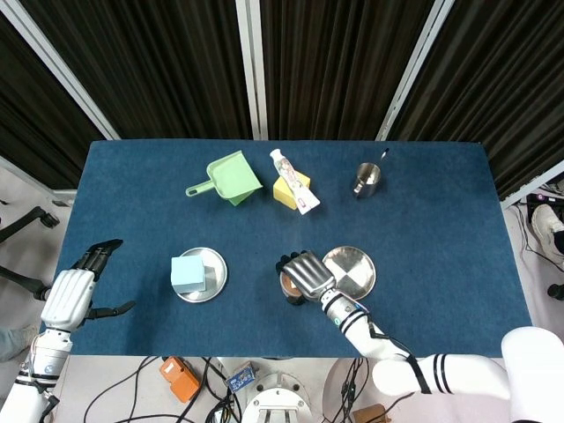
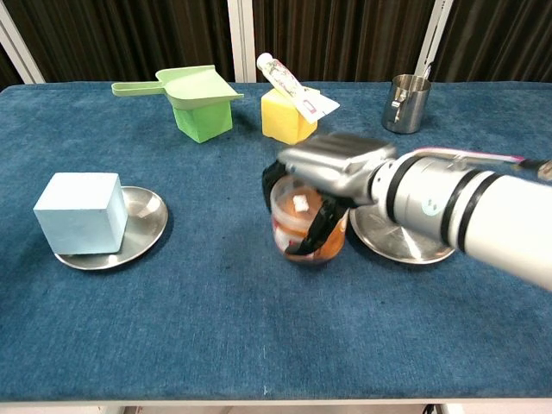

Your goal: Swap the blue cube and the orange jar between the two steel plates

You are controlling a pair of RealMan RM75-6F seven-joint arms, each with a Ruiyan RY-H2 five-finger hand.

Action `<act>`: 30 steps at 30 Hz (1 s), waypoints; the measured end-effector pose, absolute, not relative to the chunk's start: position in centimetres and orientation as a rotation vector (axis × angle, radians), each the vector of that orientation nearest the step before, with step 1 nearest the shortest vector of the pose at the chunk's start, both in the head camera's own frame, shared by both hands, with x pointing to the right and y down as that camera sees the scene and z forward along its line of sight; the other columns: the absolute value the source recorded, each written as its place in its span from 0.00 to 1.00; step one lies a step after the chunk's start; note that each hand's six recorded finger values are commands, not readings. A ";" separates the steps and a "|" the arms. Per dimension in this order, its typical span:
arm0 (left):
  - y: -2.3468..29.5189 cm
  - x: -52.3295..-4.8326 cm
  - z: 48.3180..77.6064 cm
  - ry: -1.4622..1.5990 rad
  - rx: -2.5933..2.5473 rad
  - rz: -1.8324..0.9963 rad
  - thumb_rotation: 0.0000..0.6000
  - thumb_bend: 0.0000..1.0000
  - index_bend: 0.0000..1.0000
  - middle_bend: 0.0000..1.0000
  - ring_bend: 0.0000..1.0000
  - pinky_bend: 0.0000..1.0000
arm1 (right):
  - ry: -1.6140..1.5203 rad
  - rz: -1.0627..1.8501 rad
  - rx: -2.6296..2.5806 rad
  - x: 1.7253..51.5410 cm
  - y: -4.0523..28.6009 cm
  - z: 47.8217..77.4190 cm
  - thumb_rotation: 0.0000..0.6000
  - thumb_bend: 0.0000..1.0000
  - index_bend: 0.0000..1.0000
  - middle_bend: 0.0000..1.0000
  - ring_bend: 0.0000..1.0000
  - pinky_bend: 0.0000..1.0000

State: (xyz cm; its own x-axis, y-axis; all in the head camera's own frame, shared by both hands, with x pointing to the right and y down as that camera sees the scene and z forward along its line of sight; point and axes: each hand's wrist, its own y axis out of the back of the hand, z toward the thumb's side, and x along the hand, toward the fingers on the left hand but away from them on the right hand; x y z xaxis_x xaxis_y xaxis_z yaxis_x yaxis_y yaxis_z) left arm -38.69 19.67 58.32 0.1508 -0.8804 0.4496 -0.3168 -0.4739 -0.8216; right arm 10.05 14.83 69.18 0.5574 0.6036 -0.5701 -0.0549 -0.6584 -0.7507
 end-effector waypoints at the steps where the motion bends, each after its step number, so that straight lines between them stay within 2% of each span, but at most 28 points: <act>1: 19.7 -38.7 58.3 1.139 -1.879 -1.318 0.97 0.00 0.09 0.10 0.10 0.30 | -0.458 1.118 -2.040 10.4 14.5 68.8 1.00 0.55 0.79 0.67 0.74 0.93; 9: 19.6 -38.4 58.6 1.124 -1.879 -1.320 0.97 0.00 0.09 0.10 0.10 0.30 | -0.576 1.160 -1.934 17.1 11.1 65.7 1.00 0.55 0.77 0.67 0.74 0.90; 11: 19.6 -38.1 58.8 1.116 -1.885 -1.320 0.97 0.00 0.09 0.10 0.10 0.30 | -0.572 1.202 -1.916 19.1 11.0 65.8 1.00 0.55 0.74 0.67 0.72 0.83; 15: 19.6 -37.5 59.5 1.091 -1.900 -1.323 0.97 0.00 0.09 0.10 0.10 0.28 | -0.572 1.267 -1.928 21.6 11.4 67.0 1.00 0.55 0.64 0.64 0.61 0.63; 18: 19.7 -37.2 59.7 1.075 -1.897 -1.327 0.97 0.00 0.09 0.10 0.10 0.28 | -0.567 1.288 -1.957 22.4 12.0 68.3 1.00 0.55 0.56 0.53 0.51 0.55; 20: 19.7 -37.1 59.6 1.077 -1.893 -1.326 0.97 0.00 0.09 0.10 0.10 0.28 | -0.560 1.294 -1.981 22.6 12.5 69.0 1.00 0.55 0.45 0.44 0.42 0.47; 22: 19.6 -37.2 59.3 1.086 -1.882 -1.320 0.97 0.00 0.09 0.10 0.10 0.27 | -0.551 1.298 -2.006 22.8 12.9 69.8 1.00 0.54 0.30 0.33 0.32 0.40; 24: 19.7 -37.4 59.0 1.093 -1.870 -1.315 0.96 0.00 0.09 0.10 0.10 0.27 | -0.540 1.303 -2.040 22.9 13.3 70.3 1.00 0.49 0.10 0.19 0.18 0.33; 25: 19.7 -37.5 58.9 1.094 -1.868 -1.315 0.97 0.00 0.09 0.10 0.10 0.27 | -0.534 1.307 -2.060 22.9 13.6 70.5 1.00 0.45 0.04 0.13 0.12 0.30; 27: 19.9 -37.7 58.8 1.097 -1.869 -1.316 0.97 0.00 0.09 0.09 0.10 0.27 | -0.508 1.321 -2.110 22.9 14.1 70.9 1.00 0.34 0.00 0.02 0.02 0.20; 30: 20.1 -37.9 58.4 1.102 -1.862 -1.310 0.97 0.00 0.09 0.08 0.10 0.27 | -0.480 1.332 -2.157 23.2 14.6 70.8 1.00 0.21 0.00 0.00 0.00 0.06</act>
